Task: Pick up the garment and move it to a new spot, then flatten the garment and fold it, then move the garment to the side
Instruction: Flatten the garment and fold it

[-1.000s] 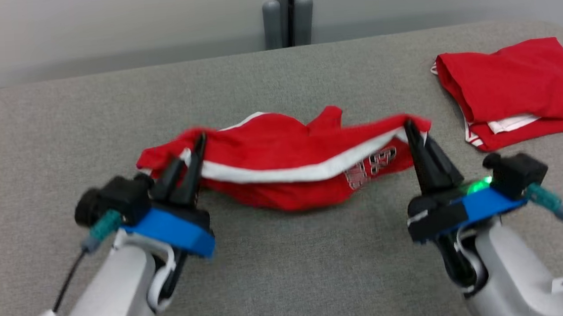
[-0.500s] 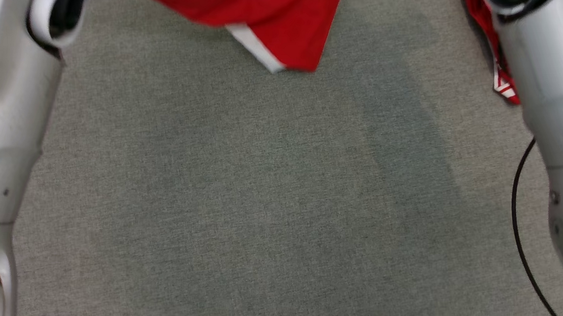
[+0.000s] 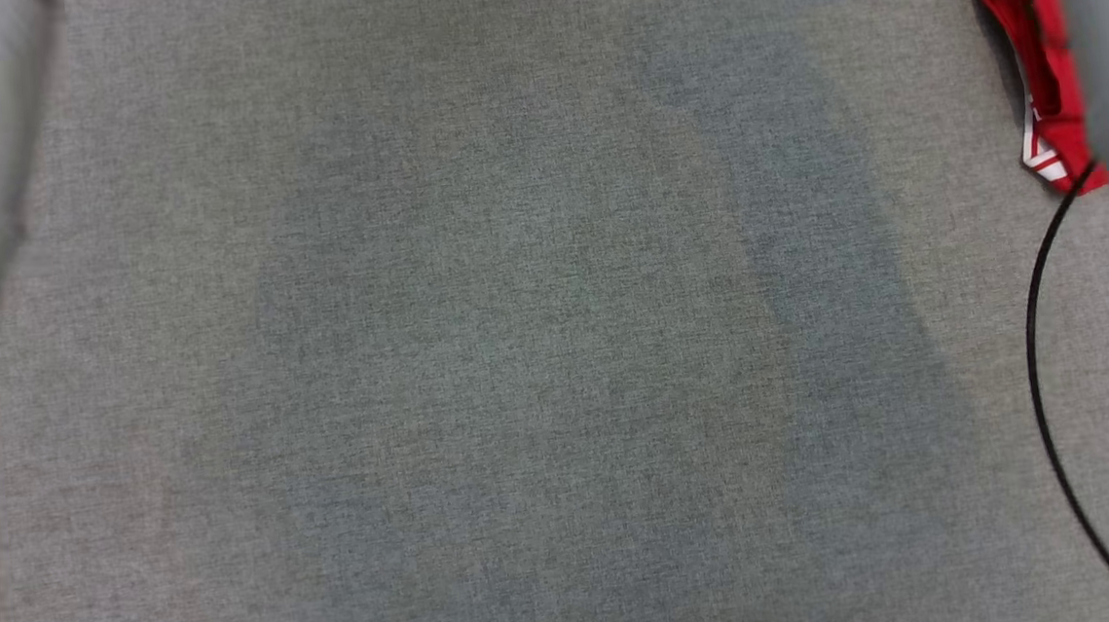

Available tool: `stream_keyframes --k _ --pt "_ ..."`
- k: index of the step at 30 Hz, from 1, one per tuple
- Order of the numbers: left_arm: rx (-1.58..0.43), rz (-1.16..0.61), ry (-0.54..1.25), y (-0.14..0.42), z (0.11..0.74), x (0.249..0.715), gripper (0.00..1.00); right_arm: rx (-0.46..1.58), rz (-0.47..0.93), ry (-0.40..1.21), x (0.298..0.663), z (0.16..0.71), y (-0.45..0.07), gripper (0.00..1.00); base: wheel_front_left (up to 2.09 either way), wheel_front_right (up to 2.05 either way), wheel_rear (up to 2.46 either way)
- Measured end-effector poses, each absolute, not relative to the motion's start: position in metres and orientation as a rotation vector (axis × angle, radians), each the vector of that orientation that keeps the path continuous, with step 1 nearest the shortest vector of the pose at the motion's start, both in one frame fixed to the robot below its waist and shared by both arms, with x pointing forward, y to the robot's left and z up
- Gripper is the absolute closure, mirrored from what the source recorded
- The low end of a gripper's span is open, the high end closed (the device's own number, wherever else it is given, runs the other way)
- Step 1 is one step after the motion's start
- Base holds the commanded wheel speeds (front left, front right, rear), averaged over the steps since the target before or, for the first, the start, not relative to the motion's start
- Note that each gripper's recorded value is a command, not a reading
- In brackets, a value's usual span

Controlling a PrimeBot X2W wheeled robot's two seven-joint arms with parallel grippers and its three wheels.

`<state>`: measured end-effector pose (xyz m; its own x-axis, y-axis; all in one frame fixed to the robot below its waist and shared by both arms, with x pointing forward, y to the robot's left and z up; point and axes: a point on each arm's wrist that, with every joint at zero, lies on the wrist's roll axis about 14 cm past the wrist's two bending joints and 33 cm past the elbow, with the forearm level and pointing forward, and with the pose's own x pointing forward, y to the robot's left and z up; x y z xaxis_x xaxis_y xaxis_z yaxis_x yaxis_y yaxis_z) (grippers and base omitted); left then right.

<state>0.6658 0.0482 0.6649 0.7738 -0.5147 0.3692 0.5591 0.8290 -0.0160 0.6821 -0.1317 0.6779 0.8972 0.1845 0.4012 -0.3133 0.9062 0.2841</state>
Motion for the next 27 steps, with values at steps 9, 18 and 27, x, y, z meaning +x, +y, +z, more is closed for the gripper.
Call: stream_keyframes --k 9,18,27 --pt "-0.222 -0.533 -0.081 0.067 0.523 0.611 1.0 0.374 0.236 -0.125 0.641 0.549 -0.134 1.0 0.0 0.0 0.0" --pt "-0.308 -0.485 0.071 0.07 0.461 0.517 1.0 0.38 0.248 0.002 0.558 0.486 -0.135 1.0 0.0 0.0 0.0" --pt "-0.301 -0.454 0.184 0.071 0.431 0.436 1.0 0.422 0.234 0.12 0.469 0.448 -0.138 1.0 0.0 0.0 0.0"
